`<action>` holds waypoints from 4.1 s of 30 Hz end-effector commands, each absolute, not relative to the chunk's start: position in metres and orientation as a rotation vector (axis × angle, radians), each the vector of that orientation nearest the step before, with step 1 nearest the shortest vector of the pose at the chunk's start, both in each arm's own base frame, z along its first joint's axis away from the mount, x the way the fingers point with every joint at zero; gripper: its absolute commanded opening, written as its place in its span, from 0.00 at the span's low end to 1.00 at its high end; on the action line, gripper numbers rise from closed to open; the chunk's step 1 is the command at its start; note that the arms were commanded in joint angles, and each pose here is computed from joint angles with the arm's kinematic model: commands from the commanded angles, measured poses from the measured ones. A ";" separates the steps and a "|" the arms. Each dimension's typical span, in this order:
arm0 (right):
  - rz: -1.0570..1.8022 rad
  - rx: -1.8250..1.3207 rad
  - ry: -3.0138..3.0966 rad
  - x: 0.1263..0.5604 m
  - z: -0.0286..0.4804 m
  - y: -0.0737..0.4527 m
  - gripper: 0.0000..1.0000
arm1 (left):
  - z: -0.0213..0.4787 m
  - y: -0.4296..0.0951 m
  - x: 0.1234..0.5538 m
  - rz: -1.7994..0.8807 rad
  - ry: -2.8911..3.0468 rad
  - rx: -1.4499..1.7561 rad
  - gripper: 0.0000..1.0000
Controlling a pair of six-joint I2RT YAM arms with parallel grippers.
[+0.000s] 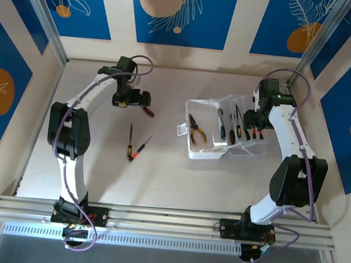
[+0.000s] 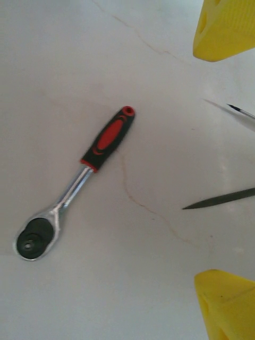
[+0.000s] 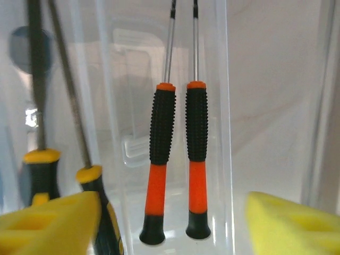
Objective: Pack the tool kit
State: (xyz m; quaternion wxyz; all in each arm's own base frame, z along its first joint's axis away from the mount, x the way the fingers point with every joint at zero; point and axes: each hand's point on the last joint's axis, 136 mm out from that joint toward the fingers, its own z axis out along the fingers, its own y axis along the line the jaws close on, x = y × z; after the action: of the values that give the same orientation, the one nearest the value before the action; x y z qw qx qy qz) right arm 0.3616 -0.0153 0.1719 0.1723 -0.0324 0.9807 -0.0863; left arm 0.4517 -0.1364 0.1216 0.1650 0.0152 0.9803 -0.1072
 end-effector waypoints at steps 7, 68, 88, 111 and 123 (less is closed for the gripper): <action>-0.010 -0.217 2.641 0.360 0.218 0.042 0.99 | 0.069 -0.123 0.497 -0.218 2.845 -0.147 1.00; 0.197 -0.428 2.620 0.349 0.223 0.117 1.00 | 0.074 -0.121 0.478 -0.252 2.880 -0.013 0.00; 0.984 -0.583 2.434 0.338 0.245 0.277 1.00 | 0.226 -0.239 0.423 -0.910 2.527 0.121 0.00; 1.230 -0.583 2.454 0.336 0.228 0.336 0.37 | 0.262 -0.293 0.406 -1.082 2.428 0.243 0.00; 1.162 -0.550 2.475 0.334 0.236 0.318 0.00 | 0.256 -0.274 0.414 -1.002 2.431 0.200 0.63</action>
State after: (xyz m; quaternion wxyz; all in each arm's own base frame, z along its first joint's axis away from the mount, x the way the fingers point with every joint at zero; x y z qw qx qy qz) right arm 0.3406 0.3187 0.2053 0.1500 -0.1711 0.8897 0.3959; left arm 0.4128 -0.2829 0.2359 0.2232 0.0734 0.8989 -0.3698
